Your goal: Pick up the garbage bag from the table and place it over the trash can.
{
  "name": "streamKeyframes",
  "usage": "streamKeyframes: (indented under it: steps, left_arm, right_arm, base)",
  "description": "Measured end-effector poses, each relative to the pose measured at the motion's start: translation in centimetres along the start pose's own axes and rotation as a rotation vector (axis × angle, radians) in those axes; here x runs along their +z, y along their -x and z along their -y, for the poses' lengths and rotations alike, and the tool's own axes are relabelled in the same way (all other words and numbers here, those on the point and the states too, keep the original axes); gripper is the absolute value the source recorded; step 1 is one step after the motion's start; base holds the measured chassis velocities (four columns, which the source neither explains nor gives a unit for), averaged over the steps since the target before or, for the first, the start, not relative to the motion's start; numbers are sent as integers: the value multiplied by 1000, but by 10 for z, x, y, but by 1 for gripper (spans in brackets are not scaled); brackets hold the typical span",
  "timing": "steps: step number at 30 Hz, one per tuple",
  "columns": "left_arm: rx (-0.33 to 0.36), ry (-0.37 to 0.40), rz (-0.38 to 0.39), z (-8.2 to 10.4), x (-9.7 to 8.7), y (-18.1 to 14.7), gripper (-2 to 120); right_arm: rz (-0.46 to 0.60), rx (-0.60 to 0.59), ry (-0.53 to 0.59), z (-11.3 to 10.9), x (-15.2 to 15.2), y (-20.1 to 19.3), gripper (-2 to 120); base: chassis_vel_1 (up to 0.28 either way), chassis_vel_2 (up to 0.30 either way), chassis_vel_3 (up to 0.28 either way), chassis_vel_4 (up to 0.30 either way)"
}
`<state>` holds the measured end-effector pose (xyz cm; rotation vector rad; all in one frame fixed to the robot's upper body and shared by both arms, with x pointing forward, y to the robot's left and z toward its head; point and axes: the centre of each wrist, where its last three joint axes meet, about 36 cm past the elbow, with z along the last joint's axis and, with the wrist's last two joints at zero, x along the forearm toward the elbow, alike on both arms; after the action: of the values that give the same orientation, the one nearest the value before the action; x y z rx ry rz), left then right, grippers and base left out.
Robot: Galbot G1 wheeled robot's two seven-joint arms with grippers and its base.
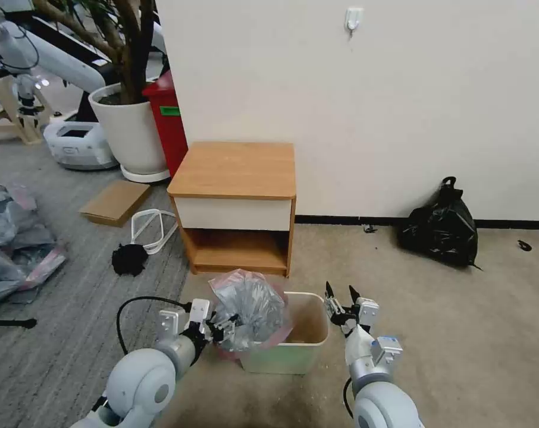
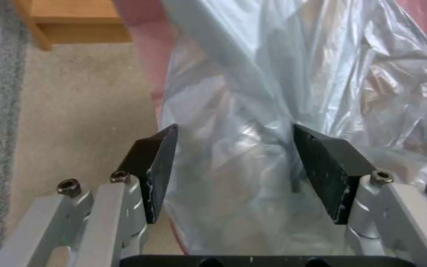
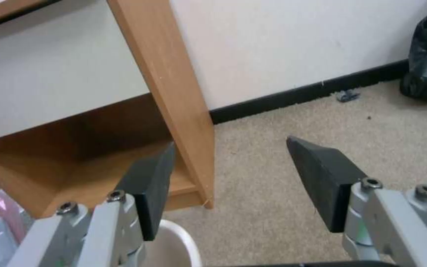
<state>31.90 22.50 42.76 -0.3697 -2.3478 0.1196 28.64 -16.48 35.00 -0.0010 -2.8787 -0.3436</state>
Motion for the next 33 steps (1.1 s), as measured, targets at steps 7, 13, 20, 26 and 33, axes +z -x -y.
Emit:
streamKeyframes:
  steps: [7, 13, 20, 26, 33]
  left_arm:
    - [-2, 12, -8, 1, -1, 5, 62]
    - [-7, 14, -13, 2, -3, 10, 61]
    - [-9, 18, -35, 2, -1, 13, 48]
    - [-9, 10, -58, 4, 0, 19, 38]
    - [-31, 4, -75, 9, 0, 27, 24]
  right_arm:
    - [2, 5, 1, 1, 0, 2, 61]
    - [-1, 9, 2, 1, 2, 3, 59]
    - [0, 11, 2, 1, 2, 6, 59]
    - [1, 12, 5, 0, 3, 8, 59]
    - [2, 14, 6, 0, 3, 8, 59]
  base:
    - [0, 0, 0, 0]
    - [0, 0, 0, 0]
    - [0, 0, 0, 0]
    - [0, 0, 0, 0]
    - [0, 0, 0, 0]
